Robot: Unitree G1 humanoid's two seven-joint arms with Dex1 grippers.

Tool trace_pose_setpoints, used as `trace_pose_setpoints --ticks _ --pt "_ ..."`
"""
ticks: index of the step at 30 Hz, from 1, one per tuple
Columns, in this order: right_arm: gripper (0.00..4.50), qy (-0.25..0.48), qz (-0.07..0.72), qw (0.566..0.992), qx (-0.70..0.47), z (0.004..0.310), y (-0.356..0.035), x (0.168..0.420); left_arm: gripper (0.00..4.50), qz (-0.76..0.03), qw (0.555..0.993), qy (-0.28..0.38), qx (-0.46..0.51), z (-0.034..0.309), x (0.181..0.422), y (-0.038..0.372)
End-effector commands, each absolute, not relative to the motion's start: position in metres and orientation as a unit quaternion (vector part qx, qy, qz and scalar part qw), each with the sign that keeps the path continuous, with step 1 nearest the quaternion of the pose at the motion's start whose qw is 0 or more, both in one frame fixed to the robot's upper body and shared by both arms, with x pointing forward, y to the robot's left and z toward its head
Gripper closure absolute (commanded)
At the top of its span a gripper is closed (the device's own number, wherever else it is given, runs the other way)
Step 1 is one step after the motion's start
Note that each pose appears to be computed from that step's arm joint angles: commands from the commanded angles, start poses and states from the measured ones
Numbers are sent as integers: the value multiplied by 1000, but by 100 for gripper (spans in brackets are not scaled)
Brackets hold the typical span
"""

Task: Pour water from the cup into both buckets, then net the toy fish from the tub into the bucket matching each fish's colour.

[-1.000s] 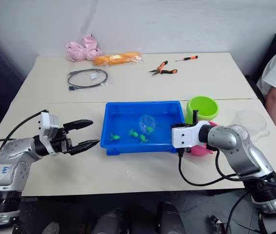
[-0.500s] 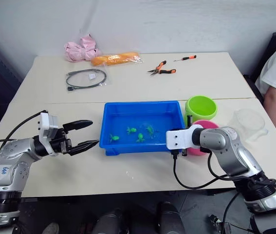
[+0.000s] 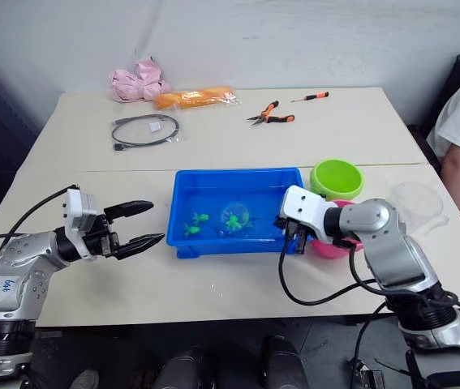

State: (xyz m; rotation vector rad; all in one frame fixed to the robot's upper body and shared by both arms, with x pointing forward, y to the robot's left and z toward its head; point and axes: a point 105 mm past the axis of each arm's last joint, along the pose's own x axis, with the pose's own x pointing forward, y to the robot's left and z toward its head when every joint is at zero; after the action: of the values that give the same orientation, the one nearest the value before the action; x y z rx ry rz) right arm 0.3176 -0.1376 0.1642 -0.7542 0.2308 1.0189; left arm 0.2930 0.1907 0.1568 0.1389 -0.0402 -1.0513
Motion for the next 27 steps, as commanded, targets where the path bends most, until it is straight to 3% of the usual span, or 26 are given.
trace_pose_setpoints --ticks 1,10,15,17,19,27 --pt "450 84 466 809 -350 189 -153 310 6 -510 856 -48 74 169 290 186" --pt "450 54 407 880 -238 199 -201 290 6 -540 835 -94 58 193 296 157" --pt "450 52 321 912 -252 210 -248 287 6 -558 822 -114 32 212 301 133" --pt "450 42 261 926 -269 218 -275 293 6 -544 831 -115 -39 223 309 124" --pt "450 38 222 929 -292 221 -294 296 6 -544 828 -116 -75 229 312 116" --pt "450 23 113 909 -400 219 -330 318 6 -577 809 -113 -22 221 310 93"
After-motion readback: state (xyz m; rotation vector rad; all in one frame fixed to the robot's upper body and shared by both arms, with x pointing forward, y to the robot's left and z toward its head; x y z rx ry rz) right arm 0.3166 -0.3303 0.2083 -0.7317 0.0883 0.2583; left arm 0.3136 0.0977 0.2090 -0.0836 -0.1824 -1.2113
